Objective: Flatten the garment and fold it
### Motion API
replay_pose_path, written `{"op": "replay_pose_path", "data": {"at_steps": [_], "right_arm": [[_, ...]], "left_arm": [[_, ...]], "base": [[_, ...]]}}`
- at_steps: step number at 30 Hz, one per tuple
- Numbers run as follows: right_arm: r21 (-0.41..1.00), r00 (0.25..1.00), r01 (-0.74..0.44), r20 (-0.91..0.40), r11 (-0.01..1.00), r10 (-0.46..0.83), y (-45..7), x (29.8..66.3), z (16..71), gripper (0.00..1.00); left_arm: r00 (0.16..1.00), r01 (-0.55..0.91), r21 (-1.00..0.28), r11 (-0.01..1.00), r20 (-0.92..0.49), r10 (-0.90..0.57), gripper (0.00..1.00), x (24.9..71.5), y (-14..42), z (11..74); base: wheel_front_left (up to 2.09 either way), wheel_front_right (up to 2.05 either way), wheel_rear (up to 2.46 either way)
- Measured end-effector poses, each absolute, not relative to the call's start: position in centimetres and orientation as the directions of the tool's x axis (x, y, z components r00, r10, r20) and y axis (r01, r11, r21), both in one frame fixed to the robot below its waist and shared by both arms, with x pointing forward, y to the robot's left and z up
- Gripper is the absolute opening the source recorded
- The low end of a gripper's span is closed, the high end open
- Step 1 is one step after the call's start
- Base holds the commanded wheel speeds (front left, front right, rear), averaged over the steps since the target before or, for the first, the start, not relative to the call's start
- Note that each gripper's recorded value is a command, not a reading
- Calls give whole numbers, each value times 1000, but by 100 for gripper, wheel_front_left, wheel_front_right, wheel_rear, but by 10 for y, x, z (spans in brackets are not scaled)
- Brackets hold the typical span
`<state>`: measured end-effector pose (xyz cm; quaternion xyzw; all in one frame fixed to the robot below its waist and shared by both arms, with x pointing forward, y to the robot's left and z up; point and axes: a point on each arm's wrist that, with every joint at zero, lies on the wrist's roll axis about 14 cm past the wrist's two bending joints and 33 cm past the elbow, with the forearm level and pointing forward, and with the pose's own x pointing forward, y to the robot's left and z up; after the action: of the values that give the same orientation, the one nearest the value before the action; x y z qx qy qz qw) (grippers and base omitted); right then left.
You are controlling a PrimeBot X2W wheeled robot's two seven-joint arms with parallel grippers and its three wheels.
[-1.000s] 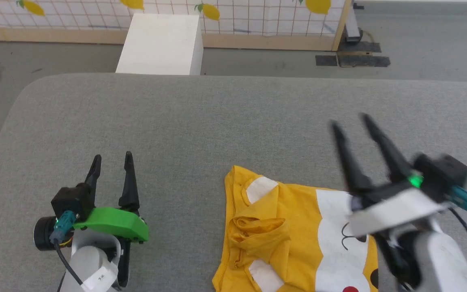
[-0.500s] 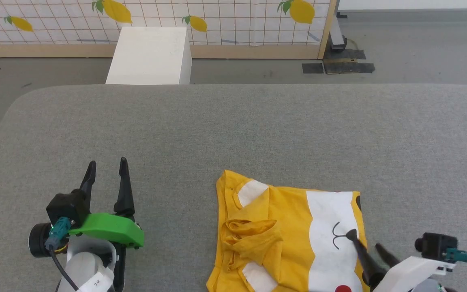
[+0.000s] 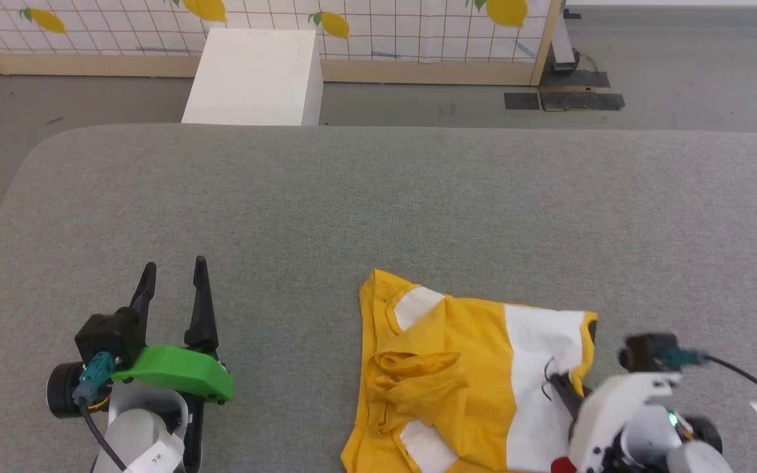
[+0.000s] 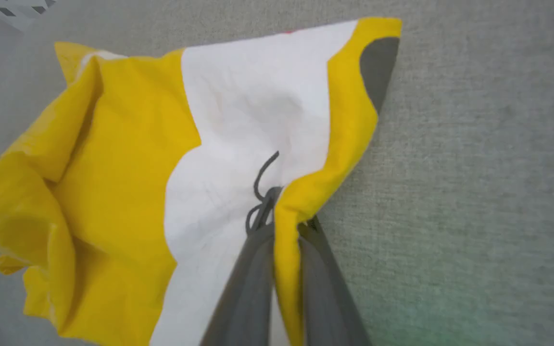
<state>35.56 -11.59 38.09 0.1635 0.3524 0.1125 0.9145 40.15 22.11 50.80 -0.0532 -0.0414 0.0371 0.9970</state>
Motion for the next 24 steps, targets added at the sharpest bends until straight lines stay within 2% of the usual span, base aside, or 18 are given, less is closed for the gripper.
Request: {"op": "replay_pose_path", "data": {"at_steps": [5,8,11,17,24], "right_arm": [[73,776,-302,-561,951,289,-100,385,428,0],[-94,810,-402,-501,911,306,-84,402,466,0],[-208,819,-444,-490,872,300,-86,409,484,0],[-387,849,-419,-489,822,202,-131,425,506,0],[-513,866,-288,-500,809,-9,-223,438,518,0]], "left_arm": [[995,-63,-110,992,73,71,100,405,218,506],[995,-57,-114,992,71,66,100,408,215,505],[996,-52,-117,992,69,61,100,412,213,503],[997,-18,-122,992,71,27,100,425,199,502],[994,57,-125,991,105,-44,100,453,171,507]], "base": [[0,0,0],[0,0,0],[0,0,0],[0,0,0],[0,0,0]]}}
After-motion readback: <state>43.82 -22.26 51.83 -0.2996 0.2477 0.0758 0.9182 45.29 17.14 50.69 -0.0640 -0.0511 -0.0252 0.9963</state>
